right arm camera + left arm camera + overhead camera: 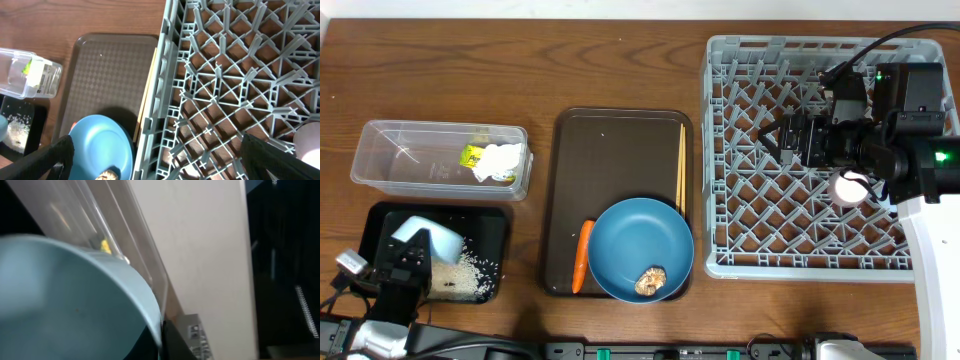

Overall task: Sort waste into correct bins and load items into the dishwasher rack
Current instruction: 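Shake the tipped bowl to empty rice onto the black tray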

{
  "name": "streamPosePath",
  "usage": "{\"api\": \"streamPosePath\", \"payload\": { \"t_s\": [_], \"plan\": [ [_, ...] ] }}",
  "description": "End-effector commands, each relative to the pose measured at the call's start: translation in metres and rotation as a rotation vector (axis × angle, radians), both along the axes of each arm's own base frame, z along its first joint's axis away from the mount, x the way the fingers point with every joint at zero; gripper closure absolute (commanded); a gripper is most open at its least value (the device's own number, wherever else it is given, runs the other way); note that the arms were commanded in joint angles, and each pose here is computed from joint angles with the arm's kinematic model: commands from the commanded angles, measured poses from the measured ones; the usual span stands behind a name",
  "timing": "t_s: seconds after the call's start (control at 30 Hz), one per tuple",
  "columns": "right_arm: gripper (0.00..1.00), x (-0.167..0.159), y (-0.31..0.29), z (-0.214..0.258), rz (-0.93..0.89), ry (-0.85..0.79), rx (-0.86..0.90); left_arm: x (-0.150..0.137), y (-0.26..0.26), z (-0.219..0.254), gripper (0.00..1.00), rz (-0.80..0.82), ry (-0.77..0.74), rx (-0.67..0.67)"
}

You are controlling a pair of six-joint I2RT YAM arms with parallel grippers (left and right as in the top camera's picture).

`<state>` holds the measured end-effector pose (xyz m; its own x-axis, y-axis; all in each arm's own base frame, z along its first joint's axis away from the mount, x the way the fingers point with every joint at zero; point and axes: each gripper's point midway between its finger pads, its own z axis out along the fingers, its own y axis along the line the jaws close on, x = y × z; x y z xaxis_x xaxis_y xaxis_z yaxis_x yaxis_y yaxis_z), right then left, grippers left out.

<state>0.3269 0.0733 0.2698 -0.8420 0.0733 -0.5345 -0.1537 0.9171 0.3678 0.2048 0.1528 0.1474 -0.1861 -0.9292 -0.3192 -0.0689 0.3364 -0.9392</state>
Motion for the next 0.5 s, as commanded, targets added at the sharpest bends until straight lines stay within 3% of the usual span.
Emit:
{"api": "streamPosePath", "payload": {
  "t_s": [0.0,0.3,0.47],
  "plan": [
    [0.01,0.0,0.002,0.002,0.003,-0.003,0.004,0.004,-0.005,0.009,0.94,-0.032,-0.039,-0.009],
    [0.01,0.0,0.002,0.002,0.003,-0.003,0.004,0.012,-0.013,0.023,0.94,-0.09,-0.077,-0.025],
    [0.01,0.003,0.002,0.003,0.003,-0.016,0.004,0.042,-0.058,0.066,0.94,-0.324,-0.146,0.172]
  ]
}}
